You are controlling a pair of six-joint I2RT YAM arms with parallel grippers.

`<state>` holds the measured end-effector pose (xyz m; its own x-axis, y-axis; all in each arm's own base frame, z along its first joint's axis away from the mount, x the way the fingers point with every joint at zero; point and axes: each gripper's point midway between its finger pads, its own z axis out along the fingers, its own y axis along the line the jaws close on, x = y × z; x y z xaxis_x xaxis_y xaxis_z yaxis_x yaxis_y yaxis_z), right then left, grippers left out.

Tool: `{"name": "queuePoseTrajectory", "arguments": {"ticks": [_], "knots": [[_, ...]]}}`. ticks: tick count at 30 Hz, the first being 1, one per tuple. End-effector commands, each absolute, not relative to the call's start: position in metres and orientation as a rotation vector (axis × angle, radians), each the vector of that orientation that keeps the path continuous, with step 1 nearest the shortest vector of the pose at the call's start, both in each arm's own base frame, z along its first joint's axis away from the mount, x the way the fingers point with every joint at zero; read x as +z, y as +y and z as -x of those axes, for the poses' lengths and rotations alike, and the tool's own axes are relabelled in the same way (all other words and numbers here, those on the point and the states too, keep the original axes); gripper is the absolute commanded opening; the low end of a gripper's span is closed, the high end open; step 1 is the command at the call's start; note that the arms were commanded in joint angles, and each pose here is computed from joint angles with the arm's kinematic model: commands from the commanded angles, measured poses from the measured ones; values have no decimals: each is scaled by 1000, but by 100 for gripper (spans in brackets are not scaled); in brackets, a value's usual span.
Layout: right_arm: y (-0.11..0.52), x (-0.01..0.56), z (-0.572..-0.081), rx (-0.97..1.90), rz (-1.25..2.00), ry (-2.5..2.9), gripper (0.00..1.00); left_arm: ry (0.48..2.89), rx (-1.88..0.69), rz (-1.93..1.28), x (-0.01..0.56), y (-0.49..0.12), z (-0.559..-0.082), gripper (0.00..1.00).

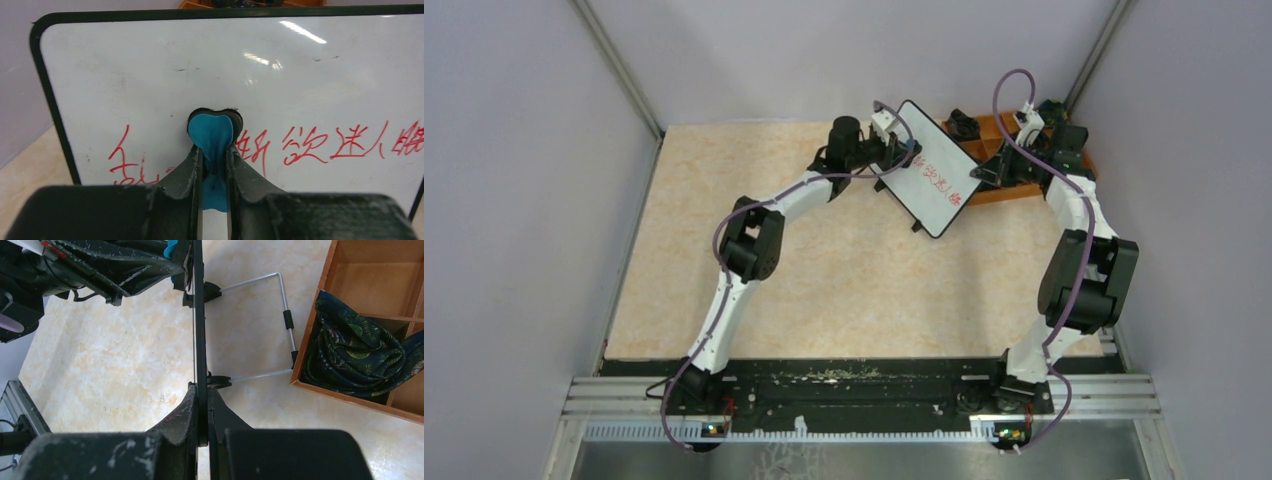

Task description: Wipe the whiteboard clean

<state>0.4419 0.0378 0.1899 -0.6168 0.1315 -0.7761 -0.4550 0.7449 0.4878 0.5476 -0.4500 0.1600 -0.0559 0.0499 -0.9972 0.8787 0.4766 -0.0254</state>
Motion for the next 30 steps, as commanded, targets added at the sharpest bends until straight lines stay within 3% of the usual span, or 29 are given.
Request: {"name": "queuePoseTrajectory", "arguments": {"ticks": [1,14,30], "knots": [[47,198,-440,853,317,2048,0,1504,-726,-822,146,-428,-576,5],[53,196,-439,863,338,2052,0,1493,-620,-734,143,-407,-607,5],[62,191,-438,875,368,2072,0,1451,-758,-757,172,-429,-582,4]]}}
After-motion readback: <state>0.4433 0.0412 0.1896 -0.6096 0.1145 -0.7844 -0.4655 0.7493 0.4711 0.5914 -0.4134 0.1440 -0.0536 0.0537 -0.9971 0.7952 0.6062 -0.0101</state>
